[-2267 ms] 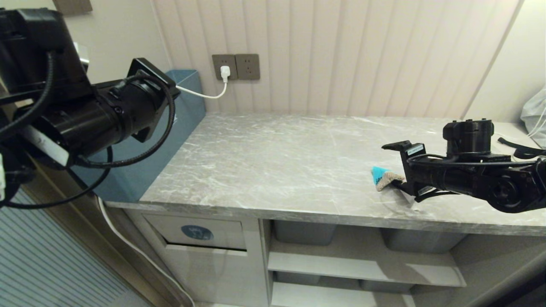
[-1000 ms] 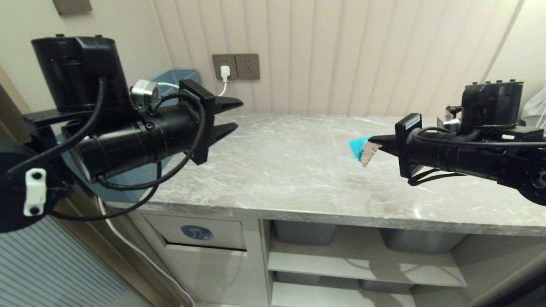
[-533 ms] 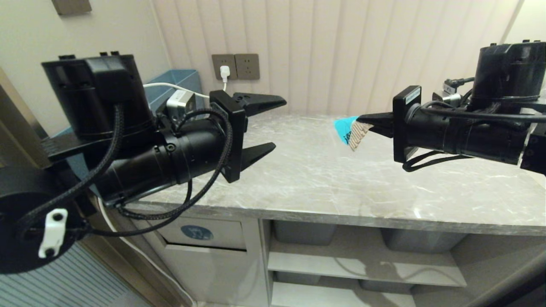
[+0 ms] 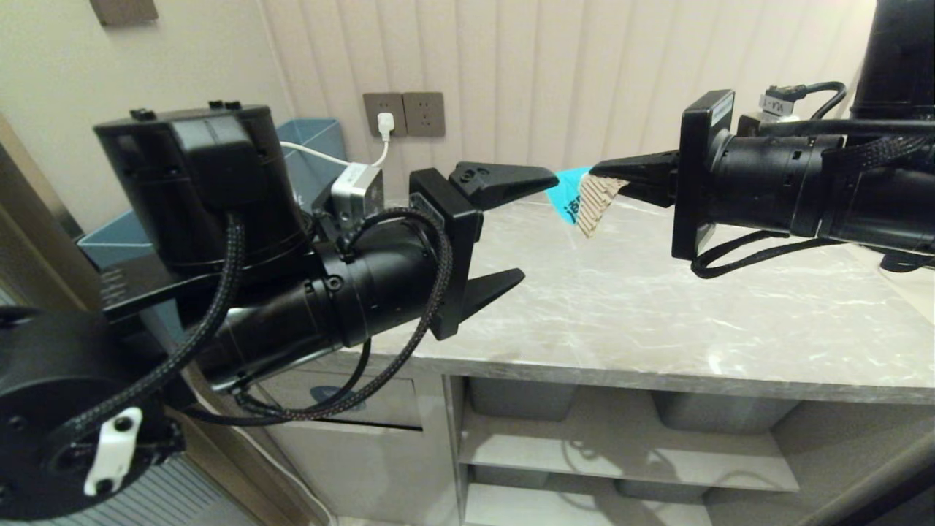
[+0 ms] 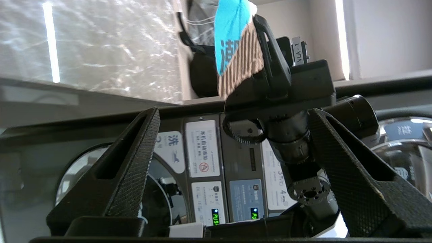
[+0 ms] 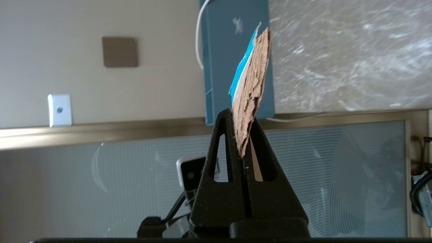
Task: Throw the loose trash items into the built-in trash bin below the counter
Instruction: Hand it to the other hand
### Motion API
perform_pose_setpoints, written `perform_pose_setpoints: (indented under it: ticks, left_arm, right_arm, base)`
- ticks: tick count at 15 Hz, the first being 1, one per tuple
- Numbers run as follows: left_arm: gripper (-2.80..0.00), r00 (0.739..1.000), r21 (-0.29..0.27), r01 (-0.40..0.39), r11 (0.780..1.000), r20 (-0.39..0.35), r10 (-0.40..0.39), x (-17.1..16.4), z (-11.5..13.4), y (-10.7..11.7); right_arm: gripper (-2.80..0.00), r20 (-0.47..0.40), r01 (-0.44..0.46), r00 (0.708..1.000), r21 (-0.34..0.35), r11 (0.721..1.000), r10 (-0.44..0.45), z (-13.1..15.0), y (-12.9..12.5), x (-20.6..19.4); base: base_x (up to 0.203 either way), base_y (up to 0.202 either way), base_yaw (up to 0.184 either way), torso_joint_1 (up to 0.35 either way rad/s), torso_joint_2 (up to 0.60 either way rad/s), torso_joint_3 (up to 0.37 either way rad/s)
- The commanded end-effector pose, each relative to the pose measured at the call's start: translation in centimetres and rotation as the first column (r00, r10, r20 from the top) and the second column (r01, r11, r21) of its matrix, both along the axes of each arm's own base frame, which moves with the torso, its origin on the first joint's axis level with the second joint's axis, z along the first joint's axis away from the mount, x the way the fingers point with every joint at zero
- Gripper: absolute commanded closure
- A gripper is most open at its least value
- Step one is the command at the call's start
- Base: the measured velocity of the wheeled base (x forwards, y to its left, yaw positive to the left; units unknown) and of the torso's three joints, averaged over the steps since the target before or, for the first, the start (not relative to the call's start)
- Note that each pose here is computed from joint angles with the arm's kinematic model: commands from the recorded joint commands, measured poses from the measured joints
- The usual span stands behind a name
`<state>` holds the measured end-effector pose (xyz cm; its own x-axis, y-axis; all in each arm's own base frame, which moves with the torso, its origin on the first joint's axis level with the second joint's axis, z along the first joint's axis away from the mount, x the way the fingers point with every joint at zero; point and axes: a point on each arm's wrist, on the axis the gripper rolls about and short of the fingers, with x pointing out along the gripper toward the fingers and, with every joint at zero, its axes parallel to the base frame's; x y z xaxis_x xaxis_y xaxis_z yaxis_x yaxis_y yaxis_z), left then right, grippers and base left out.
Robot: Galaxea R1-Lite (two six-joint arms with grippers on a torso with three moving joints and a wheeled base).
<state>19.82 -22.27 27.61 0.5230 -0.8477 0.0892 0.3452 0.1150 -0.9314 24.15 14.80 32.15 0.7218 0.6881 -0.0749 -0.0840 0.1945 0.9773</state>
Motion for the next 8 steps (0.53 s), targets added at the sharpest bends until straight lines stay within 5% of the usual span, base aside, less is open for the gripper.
perform_pose_setpoints:
  ticks: [1,8]
  left_arm:
    - [-2.80,1.000,-0.018,0.002,1.000,0.009,-0.002,0.2,-0.1,-0.4]
    - [-2.80,0.998,-0.006,-0.014,1.000,0.061,0.014,0.8,-0.8,-1.6]
  right_arm:
    - [0.00,0.014,-0.024,1.000,0.017,1.000,0.023,0.7,0.3,-0.8]
    - [0.00,-0.022,-0.069,0.997,0.021,0.997,0.069,1.0,0.6,-2.6]
  base:
    - [0.000,0.000,0.000,0.000,0.00,0.000]
    - [0.000,0.000,0.000,0.000,0.00,0.000]
